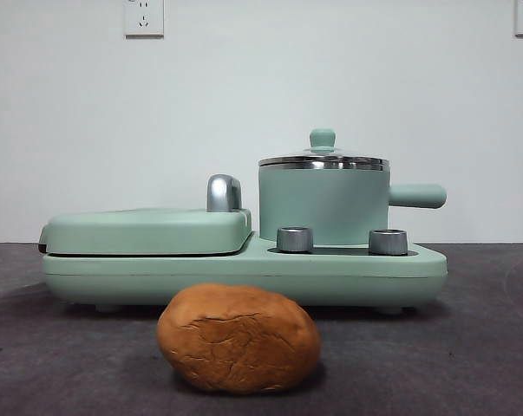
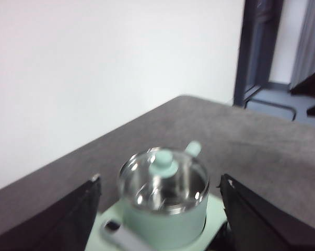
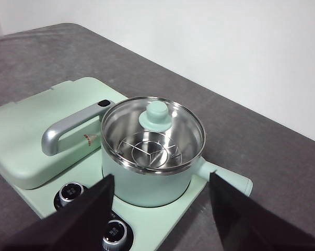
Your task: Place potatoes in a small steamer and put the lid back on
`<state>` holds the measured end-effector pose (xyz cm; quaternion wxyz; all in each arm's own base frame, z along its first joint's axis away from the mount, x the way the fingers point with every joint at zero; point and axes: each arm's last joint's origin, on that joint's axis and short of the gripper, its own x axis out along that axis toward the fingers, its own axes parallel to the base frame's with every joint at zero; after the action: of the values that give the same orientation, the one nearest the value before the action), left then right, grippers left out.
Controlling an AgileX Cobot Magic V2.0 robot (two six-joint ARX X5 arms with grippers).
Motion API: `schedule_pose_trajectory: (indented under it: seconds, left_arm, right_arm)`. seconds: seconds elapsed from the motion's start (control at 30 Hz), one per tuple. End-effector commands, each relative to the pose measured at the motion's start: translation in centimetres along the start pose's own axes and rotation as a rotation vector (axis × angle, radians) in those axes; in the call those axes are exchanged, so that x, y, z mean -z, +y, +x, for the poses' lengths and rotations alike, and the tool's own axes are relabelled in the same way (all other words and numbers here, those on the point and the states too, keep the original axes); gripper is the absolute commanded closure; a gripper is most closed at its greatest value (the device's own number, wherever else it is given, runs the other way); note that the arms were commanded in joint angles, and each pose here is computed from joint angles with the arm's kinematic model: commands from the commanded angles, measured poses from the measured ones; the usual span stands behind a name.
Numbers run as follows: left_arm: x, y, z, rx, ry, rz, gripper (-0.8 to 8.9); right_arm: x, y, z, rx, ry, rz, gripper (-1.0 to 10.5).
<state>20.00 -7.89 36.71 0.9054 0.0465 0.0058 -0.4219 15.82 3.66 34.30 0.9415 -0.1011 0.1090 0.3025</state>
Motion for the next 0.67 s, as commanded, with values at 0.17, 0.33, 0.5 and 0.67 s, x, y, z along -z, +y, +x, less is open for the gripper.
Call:
schedule_pose_trajectory:
  seconds: [0.17, 0.33, 0.5, 0.67]
  left_arm:
    - [1.0, 0.5, 5.6, 0.028, -0.039, -0.008, 5.06]
    - [2.0, 0.8, 10.4, 0.082, 0.013, -0.033, 5.05]
    - [2.6, 1.0, 15.4, 0.094, 0.056, -0.022, 5.02]
    - [3.7, 1.0, 19.8, 0.12, 0.081, -0.01, 5.02]
  right_arm:
    - [-0.5, 0.1, 0.0, -0.009, -0.017, 0.01, 6.6]
    - [-0.5, 0.1, 0.0, -0.009, -0.017, 0.012, 6.6]
    - [-0.5, 0.1, 0.0, -0.009, -0.018, 0.012, 6.6]
    - [-0.5, 0.1, 0.0, -0.008, -0.019, 0.011, 6.6]
